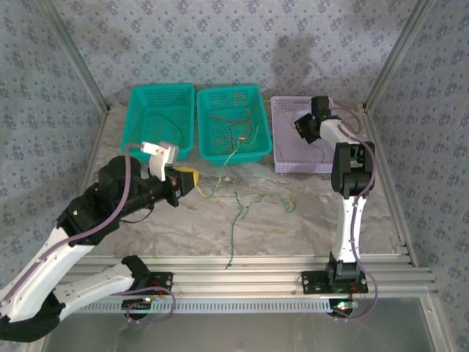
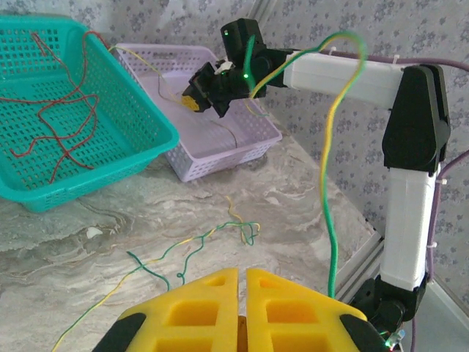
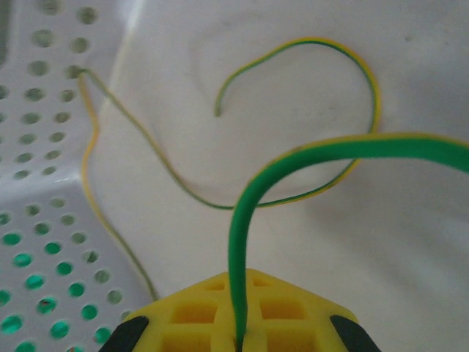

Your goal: Untangle the cables

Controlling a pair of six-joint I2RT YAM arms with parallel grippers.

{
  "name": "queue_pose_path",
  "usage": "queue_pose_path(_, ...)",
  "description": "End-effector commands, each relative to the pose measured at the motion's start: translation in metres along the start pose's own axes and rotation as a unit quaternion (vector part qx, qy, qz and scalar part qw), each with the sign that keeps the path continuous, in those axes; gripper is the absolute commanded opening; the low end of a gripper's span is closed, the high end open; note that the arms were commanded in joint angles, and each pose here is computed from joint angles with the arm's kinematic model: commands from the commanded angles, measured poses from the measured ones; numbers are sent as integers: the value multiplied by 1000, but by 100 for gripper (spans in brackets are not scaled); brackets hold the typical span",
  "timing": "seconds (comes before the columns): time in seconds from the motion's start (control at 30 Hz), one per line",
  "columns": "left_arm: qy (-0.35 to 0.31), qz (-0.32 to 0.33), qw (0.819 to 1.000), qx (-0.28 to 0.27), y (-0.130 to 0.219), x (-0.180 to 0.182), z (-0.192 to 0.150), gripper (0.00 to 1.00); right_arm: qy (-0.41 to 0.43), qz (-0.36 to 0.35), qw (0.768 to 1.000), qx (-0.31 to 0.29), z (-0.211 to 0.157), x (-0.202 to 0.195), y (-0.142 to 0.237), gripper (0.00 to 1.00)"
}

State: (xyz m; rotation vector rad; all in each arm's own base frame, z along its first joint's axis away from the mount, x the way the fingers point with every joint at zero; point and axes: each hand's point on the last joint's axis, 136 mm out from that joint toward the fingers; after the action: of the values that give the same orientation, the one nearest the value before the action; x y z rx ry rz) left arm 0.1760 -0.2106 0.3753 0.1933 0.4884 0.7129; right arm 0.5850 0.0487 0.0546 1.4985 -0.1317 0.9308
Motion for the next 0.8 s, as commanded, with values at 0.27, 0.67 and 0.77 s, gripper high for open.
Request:
queue_pose_path(0.27, -1, -27, 1000, -4, -5, -13, 11, 0, -17, -102, 993, -52, 11, -24, -9, 0)
queue_pose_path(0.67, -2, -22, 1000, 11, -11, -10, 5, 0, 52, -157, 985, -43, -8, -24, -28, 0)
queue_pose_path(0.77, 1, -21, 1000, 15, -12, -9, 1, 0, 53, -158, 986, -18, -19, -27, -33, 0)
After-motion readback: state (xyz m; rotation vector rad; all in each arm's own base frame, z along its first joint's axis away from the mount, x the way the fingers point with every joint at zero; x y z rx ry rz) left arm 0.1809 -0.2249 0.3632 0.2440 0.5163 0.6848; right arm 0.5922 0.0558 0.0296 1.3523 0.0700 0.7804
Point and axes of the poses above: each hand's point on the last joint's axis, 136 mm out from that joint toward the fingers, its own y axis back along the fingers, its own x axis along the line the jaws close on, z = x × y, and after that the axes turned 5 degrees about -y, right-handed
